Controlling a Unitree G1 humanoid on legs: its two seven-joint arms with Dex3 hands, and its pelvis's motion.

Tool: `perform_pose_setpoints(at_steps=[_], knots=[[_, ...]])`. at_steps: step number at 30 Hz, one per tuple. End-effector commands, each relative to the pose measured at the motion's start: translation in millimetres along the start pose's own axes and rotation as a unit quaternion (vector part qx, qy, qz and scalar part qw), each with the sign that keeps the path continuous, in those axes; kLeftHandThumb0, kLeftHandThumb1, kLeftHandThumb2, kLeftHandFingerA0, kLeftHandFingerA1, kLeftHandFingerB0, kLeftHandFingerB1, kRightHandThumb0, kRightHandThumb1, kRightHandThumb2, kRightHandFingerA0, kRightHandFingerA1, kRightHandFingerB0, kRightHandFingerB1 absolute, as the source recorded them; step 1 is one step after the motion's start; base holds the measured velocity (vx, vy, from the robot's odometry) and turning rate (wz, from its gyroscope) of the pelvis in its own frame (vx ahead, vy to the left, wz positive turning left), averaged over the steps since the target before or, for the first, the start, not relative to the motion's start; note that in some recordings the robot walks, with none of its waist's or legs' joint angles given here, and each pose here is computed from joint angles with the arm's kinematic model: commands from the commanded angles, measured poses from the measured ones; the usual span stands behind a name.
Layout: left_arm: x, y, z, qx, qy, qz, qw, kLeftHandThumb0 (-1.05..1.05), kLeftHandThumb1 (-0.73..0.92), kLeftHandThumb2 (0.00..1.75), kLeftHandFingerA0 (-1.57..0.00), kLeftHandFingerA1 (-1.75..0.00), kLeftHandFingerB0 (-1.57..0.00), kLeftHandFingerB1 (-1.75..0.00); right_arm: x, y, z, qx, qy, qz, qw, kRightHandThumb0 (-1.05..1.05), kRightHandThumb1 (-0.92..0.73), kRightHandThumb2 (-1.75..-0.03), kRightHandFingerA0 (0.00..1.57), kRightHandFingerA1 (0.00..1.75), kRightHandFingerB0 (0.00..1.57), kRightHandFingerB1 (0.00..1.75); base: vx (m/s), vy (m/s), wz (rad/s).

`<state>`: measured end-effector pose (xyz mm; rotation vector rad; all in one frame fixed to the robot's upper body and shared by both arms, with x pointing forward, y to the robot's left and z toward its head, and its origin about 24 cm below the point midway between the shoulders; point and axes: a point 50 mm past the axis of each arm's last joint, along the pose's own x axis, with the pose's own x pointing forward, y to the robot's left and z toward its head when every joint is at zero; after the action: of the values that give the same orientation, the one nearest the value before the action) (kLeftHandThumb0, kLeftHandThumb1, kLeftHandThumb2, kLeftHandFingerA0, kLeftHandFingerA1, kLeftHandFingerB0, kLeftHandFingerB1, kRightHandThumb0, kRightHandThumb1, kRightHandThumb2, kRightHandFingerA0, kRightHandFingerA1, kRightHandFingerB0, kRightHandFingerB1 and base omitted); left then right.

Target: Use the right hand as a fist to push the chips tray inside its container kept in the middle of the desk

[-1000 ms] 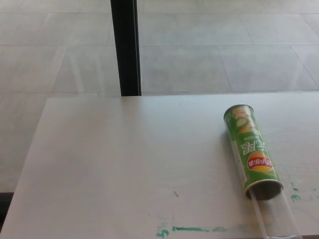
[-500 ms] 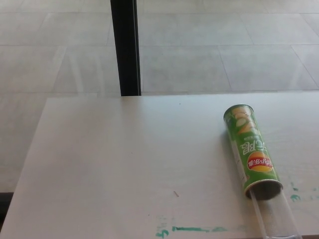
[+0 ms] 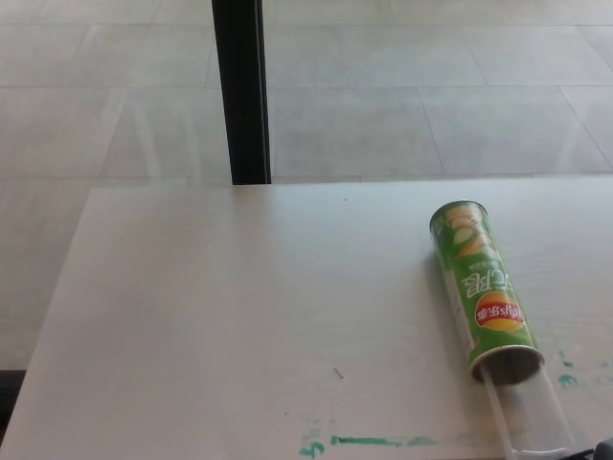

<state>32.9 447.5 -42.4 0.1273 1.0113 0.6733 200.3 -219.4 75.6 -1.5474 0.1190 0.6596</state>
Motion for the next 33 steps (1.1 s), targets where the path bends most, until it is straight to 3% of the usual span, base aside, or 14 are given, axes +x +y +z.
perform_pose_setpoints(at_steps=[1, 11, 12, 13, 27, 28, 29, 33], knots=[[-2.9, 9.5, 2.6, -0.011, -0.012, 0.009, 1.0, -0.65, 0.75, 0.62, -0.52, -0.56, -0.4, -0.43, 3.4, -12.3, -12.3, -0.058, 0.058, -0.025, 0.996, -0.64, -0.8, -0.64, 0.72, 0.82, 0.57, 0.46, 0.0, 0.0, 0.0], [-3.2, 10.0, 3.2, -0.002, -0.013, 0.01, 1.0, -0.67, 0.76, 0.62, -0.5, -0.53, -0.4, -0.42, 5.0, -26.9, -14.0, -0.069, 0.071, -0.054, 0.994, -0.66, -0.82, -0.65, 0.75, 0.74, 0.58, 0.44, 0.0, 0.0, 0.0], [-3.5, 10.5, 1.7, -0.002, -0.011, 0.011, 1.0, -0.67, 0.6, 0.97, -0.43, -0.61, -0.33, -0.54, 5.1, -26.2, -13.6, -0.068, 0.07, -0.056, 0.994, -0.65, -0.82, -0.64, 0.74, 0.74, 0.58, 0.44, 0.0, 0.0, 0.0], [-4.1, 11.2, -0.3, 0.0, -0.008, 0.011, 1.0, -0.67, 0.77, 0.63, -0.5, -0.55, -0.39, -0.42, 5.7, -24.6, -13.0, -0.064, 0.07, -0.056, 0.994, -0.65, -0.8, -0.64, 0.76, 0.72, 0.58, 0.44, 0.0, 0.0, 0.0], [-4.3, 12.0, 0.8, -0.003, -0.011, 0.011, 1.0, -0.66, 0.77, 0.62, -0.52, -0.52, -0.41, -0.42, 19.9, -19.5, -1.9, -0.027, 0.064, -0.057, 0.996, -0.65, -0.8, -0.64, 0.78, 0.76, 0.59, 0.44, 0.0, 0.0, 0.0], [-4.0, 12.0, 1.3, -0.004, -0.01, 0.012, 1.0, -0.66, 0.59, 0.96, -0.46, -0.61, -0.36, -0.54, 21.1, -19.8, -1.0, -0.027, 0.065, -0.057, 0.996, -0.65, -0.8, -0.64, 0.76, 0.72, 0.58, 0.43, 0.0, 0.0, 0.0], [-3.7, 11.2, 1.8, 0.0, -0.01, 0.011, 1.0, -0.67, 0.77, 0.62, -0.51, -0.53, -0.41, -0.42, 21.8, -20.2, -0.9, -0.023, 0.069, -0.055, 0.996, -0.64, -0.8, -0.64, 0.75, 0.69, 0.57, 0.42, 0.0, 0.0, 0.0], [-4.0, 11.7, 1.0, 0.003, -0.01, 0.014, 1.0, -0.68, 0.77, 0.63, -0.5, -0.53, -0.42, -0.41, 23.8, -20.6, 0.6, -0.017, 0.069, -0.056, 0.996, -0.62, -0.8, -0.63, 0.75, 0.68, 0.56, 0.43, 0.0, 0.0, 0.0]])
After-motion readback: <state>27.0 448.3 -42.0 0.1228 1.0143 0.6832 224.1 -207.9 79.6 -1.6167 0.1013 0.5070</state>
